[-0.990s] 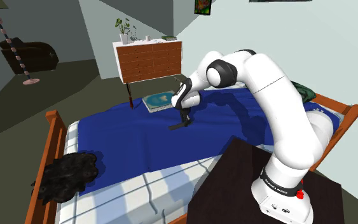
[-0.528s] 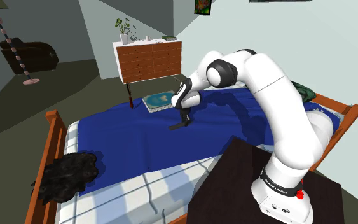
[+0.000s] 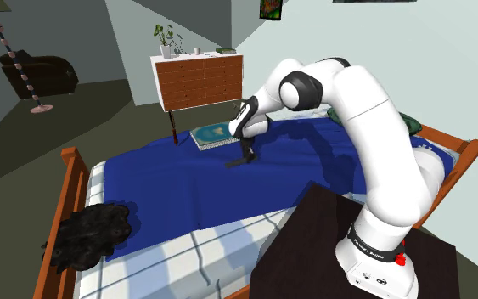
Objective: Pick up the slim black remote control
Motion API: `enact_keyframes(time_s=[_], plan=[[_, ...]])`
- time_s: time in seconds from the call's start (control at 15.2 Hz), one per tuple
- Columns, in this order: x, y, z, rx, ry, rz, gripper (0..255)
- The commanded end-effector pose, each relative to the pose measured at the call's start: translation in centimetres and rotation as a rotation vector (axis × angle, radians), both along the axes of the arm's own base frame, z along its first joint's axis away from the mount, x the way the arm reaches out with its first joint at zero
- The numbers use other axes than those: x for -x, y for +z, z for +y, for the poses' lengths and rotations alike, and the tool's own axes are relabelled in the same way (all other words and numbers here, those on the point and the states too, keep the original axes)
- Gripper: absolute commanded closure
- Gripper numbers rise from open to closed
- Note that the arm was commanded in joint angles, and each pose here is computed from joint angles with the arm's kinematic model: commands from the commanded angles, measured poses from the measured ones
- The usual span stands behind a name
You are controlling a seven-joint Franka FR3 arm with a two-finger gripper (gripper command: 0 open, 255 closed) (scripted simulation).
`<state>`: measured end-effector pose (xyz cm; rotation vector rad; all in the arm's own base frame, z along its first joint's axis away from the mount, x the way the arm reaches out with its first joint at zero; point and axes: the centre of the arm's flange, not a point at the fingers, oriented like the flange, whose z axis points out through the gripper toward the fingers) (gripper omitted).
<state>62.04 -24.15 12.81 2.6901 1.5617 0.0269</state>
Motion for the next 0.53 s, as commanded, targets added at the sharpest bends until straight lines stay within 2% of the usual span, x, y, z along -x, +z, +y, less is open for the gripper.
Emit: enact_keyframes(time_s=[0.0,0.33,0.46], plan=[[0.1,1.1,0.1,0.000,0.000,0.000,255],[0.1,3.7,0.1,0.000,0.000,0.000,255],[0.1,3.8,0.1,0.000,0.000,0.000,255]])
